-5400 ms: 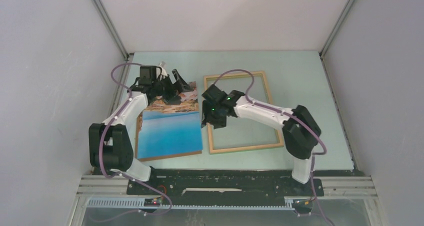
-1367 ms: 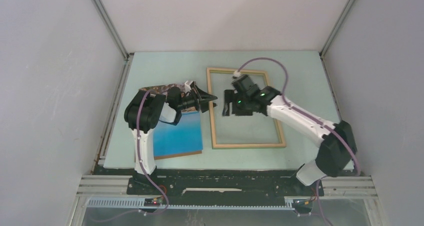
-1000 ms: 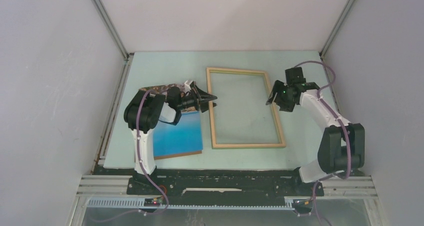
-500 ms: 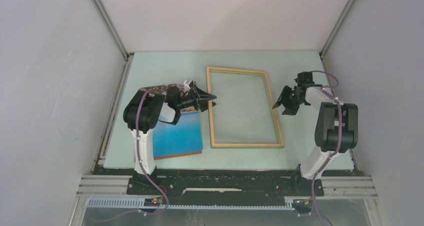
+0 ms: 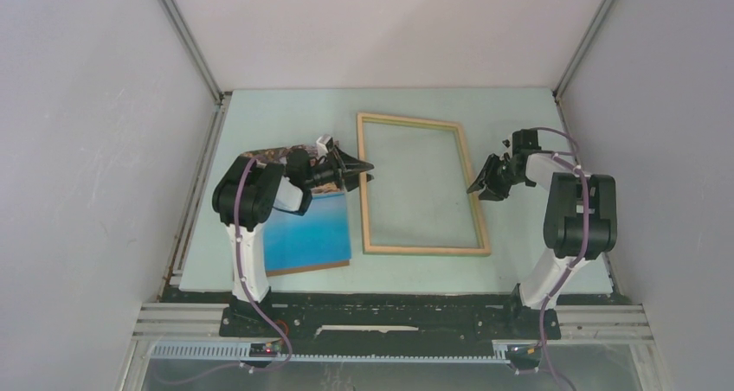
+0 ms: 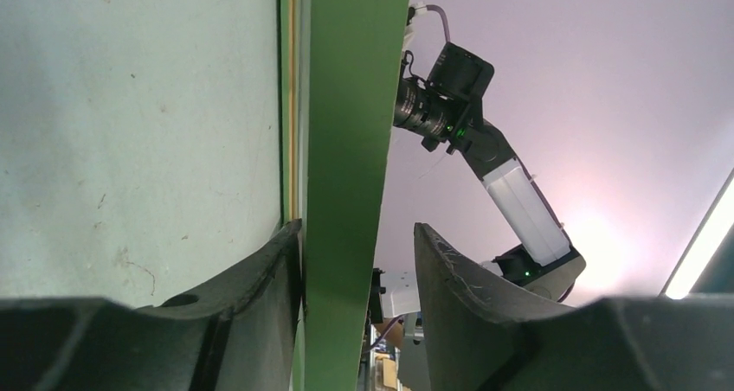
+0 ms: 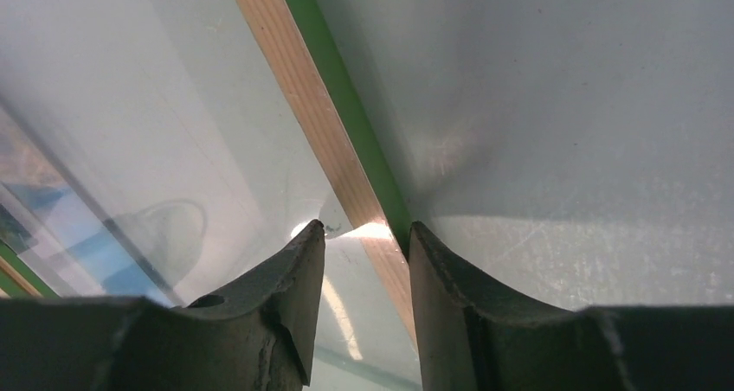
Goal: Put the photo into the frame
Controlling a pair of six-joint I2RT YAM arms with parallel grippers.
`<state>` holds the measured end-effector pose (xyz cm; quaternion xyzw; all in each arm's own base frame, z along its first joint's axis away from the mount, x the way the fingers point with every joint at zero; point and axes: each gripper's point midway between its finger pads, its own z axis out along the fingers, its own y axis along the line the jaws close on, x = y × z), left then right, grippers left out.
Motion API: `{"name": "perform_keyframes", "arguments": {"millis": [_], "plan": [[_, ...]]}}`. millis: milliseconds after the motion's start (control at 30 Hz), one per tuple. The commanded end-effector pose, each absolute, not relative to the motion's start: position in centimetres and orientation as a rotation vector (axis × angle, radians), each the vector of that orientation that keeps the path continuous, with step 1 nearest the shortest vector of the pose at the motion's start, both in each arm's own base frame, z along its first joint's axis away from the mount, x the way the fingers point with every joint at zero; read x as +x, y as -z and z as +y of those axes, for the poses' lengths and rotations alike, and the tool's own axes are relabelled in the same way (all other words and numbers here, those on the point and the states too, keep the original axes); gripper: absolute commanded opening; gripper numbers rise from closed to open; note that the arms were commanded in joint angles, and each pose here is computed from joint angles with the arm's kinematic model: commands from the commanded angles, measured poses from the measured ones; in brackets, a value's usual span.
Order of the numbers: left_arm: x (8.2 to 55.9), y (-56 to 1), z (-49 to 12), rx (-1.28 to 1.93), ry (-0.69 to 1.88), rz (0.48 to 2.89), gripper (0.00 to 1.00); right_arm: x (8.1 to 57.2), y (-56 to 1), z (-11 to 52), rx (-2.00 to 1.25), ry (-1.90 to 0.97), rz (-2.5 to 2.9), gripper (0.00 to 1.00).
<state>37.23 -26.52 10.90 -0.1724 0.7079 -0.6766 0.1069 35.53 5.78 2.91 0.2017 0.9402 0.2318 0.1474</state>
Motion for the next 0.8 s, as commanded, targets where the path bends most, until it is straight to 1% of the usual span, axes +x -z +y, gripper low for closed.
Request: {"name": "perform_keyframes", "arguments": {"millis": [0, 167, 500, 600, 700, 767], "plan": [[37.0, -15.8, -26.4, -0.318, 2.040, 1.937, 0.49, 36.0, -5.1, 6.5, 0.494, -0.711, 2.639, 0.47], [37.0, -16.0, -26.3, -0.315, 2.052, 1.924, 0.45, 35.5, -5.4, 7.7, 0.446, -0.716, 2.645, 0.44], [36.9, -16.5, -26.3, -0.307, 2.062, 1.893, 0.33, 34.9, -5.1, 8.7, 0.414, -0.710, 2.654, 0.44], [37.0, -16.4, -26.2, -0.312, 2.060, 1.892, 0.31, 34.8, -5.3, 8.7, 0.408, -0.700, 2.651, 0.44], [37.0, -16.2, -26.2, -0.326, 2.059, 1.897, 0.31, 34.8, -5.9, 8.6, 0.403, -0.693, 2.639, 0.45], [37.0, -16.1, -26.2, -0.331, 2.059, 1.900, 0.31, 34.8, -6.1, 8.6, 0.400, -0.687, 2.634, 0.49]]}}
